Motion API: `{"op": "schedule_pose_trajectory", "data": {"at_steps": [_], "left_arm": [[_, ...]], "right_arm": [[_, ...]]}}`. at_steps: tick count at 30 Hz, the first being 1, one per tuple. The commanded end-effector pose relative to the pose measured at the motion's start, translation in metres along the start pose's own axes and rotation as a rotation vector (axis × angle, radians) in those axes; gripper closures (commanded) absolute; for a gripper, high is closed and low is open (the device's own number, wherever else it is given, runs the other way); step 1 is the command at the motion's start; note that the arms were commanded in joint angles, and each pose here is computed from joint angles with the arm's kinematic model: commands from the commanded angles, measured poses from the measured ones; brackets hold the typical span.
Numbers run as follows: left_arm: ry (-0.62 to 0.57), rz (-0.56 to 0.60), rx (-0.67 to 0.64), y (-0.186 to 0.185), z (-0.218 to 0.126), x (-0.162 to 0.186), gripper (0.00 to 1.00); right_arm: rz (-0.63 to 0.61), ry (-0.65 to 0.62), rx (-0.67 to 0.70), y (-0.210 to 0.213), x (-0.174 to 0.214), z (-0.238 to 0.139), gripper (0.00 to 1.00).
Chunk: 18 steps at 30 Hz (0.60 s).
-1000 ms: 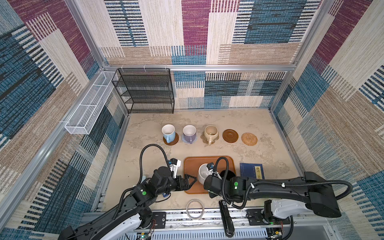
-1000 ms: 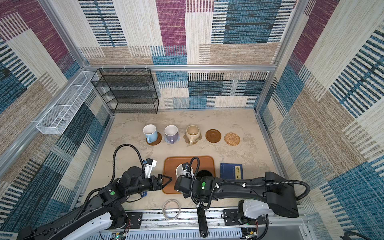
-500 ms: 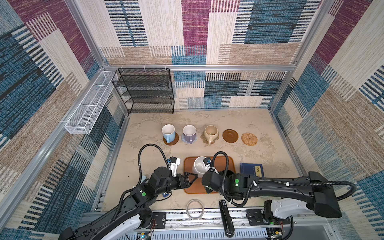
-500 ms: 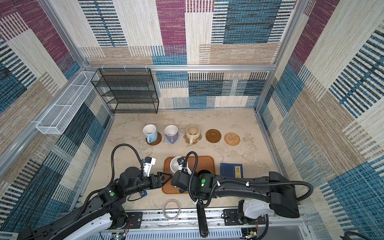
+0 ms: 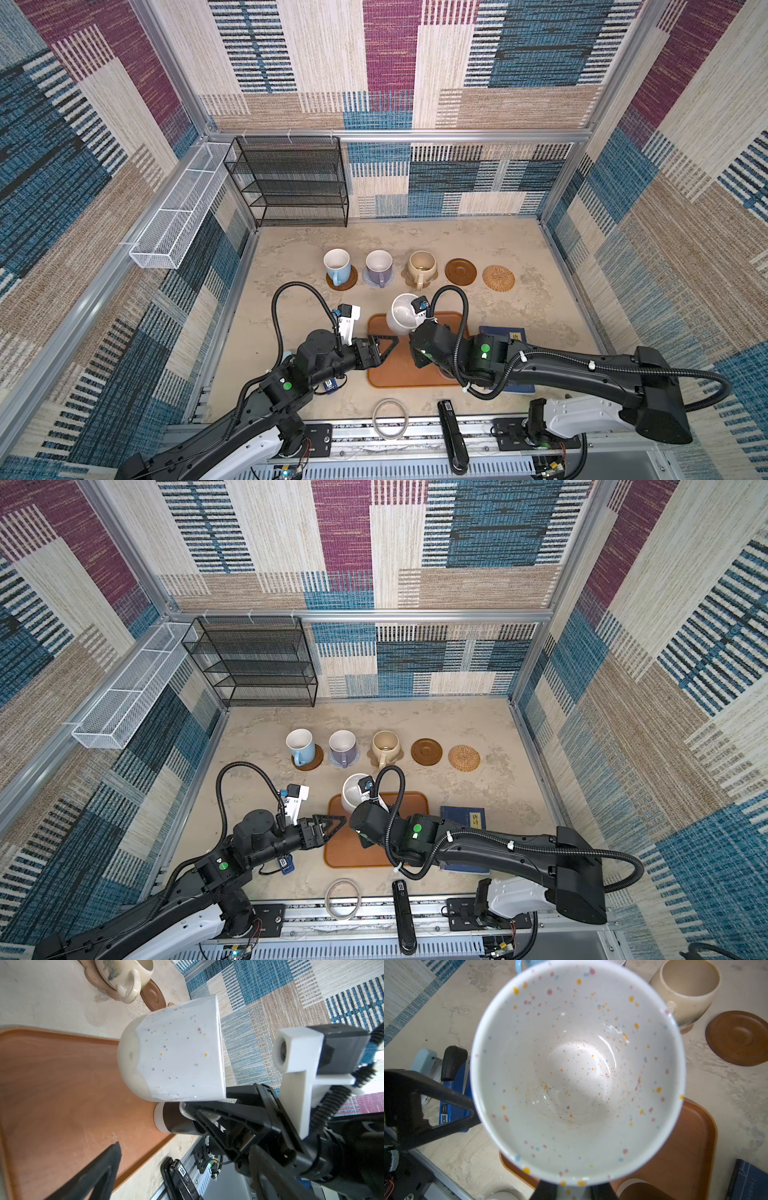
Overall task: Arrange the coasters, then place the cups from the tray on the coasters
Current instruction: 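Lift the white speckled mug off the tray with right gripper, then carry the white speckled mug to the brown wooden coaster and lower it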
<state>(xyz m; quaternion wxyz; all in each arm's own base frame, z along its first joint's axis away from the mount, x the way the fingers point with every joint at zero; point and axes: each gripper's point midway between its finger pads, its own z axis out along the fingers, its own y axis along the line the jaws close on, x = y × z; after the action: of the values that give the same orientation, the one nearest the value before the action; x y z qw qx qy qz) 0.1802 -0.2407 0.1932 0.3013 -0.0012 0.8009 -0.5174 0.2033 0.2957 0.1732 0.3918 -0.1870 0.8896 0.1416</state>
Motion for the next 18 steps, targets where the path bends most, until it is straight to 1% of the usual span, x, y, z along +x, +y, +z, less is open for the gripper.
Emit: {"op": "schedule_pose_trajectory", "data": {"at_steps": [1, 6, 12, 18], "left_arm": [[-0.053, 0.022, 0.051, -0.022, 0.002, -0.019, 0.01], [-0.017, 0.048, 0.074, -0.047, 0.007, -0.028, 0.01], [0.019, 0.080, 0.053, -0.059, 0.022, -0.037, 0.01], [0.020, 0.122, 0.047, -0.072, 0.041, -0.052, 0.01]], "right_arm": [[0.028, -0.122, -0.014, -0.001, -0.039, -0.008, 1.00], [0.041, -0.171, 0.003, -0.020, -0.059, -0.019, 1.00], [0.081, -0.226, 0.054, -0.057, -0.080, -0.029, 1.00], [0.113, -0.263, 0.110, -0.094, -0.096, -0.034, 1.00]]}}
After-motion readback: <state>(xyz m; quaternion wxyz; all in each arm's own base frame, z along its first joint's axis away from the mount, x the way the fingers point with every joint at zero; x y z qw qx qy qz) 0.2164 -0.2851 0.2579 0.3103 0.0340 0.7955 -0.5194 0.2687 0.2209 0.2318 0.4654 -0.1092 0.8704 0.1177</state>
